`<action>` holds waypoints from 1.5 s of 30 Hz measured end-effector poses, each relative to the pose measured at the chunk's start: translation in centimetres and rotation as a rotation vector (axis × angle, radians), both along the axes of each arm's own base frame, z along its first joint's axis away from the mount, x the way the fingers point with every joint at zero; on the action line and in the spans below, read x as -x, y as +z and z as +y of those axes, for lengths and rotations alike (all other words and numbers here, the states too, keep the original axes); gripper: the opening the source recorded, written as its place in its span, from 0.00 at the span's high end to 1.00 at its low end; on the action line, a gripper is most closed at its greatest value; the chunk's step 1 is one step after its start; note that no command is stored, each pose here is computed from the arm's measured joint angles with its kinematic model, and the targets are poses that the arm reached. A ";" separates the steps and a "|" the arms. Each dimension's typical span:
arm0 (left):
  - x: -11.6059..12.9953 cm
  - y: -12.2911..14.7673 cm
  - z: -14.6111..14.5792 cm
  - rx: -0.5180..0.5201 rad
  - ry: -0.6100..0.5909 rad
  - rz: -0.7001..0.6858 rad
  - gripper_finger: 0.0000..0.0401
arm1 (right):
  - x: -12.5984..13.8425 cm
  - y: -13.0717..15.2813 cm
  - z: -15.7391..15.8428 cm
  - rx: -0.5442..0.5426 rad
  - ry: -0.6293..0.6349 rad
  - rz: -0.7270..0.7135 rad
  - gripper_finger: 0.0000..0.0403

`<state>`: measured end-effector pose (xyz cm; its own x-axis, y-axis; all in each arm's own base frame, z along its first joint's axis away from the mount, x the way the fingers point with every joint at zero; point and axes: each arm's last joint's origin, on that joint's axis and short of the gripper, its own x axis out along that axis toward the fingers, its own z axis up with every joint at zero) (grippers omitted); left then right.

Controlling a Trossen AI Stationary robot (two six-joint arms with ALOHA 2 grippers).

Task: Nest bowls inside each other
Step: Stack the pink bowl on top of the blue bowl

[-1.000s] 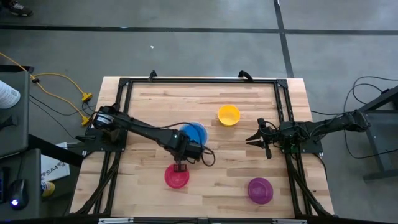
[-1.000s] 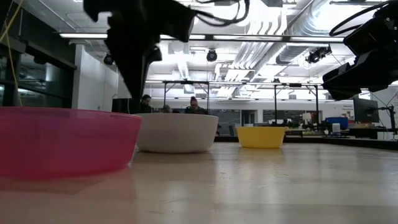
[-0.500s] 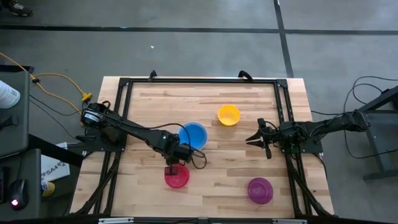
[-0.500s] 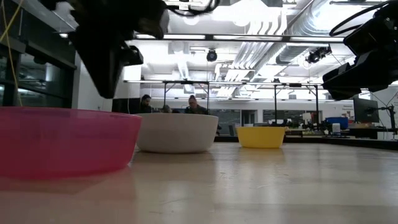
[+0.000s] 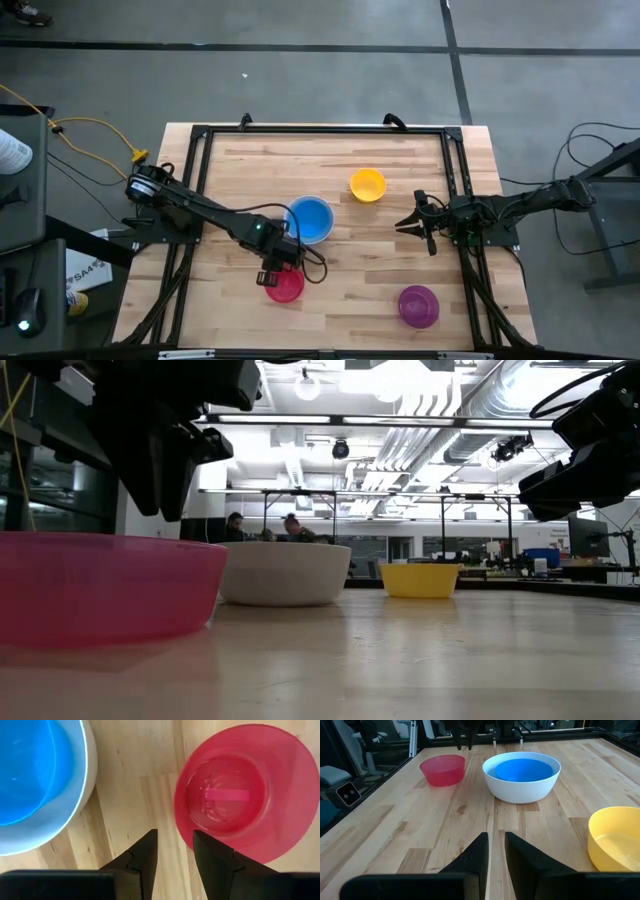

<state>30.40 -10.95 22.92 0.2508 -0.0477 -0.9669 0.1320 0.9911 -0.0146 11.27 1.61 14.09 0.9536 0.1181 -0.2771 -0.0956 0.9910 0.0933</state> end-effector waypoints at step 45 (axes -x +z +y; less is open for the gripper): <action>-1.9 -3.1 -1.0 -0.001 0.098 -0.001 0.69 | 0.0 0.0 0.0 0.000 0.000 0.000 0.86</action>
